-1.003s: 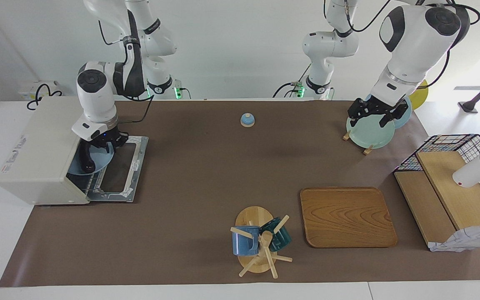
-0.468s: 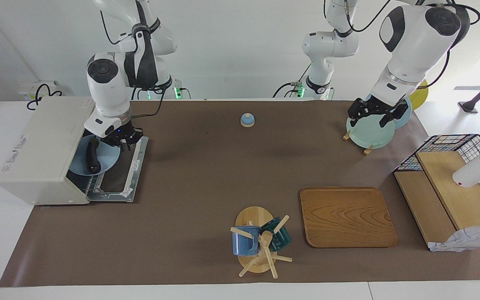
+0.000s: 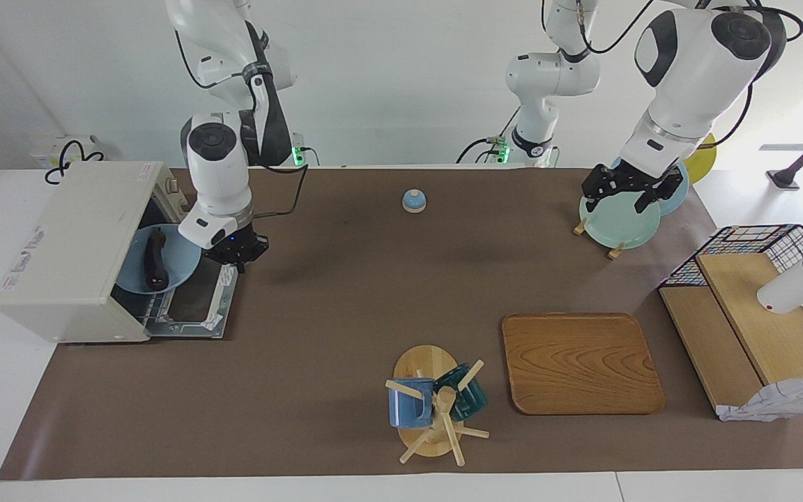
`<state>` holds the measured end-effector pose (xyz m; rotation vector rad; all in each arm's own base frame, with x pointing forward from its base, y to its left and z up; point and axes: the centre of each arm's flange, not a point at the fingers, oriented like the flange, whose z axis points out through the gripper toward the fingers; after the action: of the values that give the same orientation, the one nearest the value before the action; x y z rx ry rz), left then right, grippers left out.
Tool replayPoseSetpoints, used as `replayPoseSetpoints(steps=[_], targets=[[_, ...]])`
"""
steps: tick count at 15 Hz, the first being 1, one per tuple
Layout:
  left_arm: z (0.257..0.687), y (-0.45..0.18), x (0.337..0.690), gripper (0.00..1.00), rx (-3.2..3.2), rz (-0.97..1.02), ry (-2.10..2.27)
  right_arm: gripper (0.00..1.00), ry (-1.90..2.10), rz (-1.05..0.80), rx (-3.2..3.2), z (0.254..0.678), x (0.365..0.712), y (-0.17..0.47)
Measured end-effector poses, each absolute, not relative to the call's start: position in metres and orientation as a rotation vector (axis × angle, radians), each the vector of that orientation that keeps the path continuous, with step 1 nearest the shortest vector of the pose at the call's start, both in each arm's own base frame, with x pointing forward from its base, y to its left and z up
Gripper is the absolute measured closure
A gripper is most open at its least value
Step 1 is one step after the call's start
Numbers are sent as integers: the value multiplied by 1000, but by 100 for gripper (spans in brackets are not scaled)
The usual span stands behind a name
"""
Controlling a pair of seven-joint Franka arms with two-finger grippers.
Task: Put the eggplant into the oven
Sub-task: 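Withdraw the right gripper out of the oven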
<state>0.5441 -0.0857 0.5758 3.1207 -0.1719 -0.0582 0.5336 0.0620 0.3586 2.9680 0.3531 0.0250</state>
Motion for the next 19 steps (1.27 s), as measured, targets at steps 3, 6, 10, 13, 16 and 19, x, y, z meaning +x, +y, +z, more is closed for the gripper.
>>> replayPoseSetpoints(steps=[3, 6, 10, 13, 16, 19], targets=[[576, -86, 544, 0, 3121, -58, -172, 99, 343, 42, 2977, 338, 529, 54], [576, -86, 544, 0, 3121, -58, -172, 99, 331, 42, 2983, 321, 526, 47], [576, -86, 544, 0, 3121, -58, -172, 99, 305, 54, 2988, 315, 527, 37], [576, -86, 544, 0, 3121, -58, -172, 99, 306, 38, 2990, 306, 524, 36], [576, -86, 544, 0, 3121, -58, -172, 99, 310, 55, 2992, 302, 524, 37], [576, -86, 544, 0, 3121, -58, -172, 99, 309, 58, 2993, 301, 524, 36]])
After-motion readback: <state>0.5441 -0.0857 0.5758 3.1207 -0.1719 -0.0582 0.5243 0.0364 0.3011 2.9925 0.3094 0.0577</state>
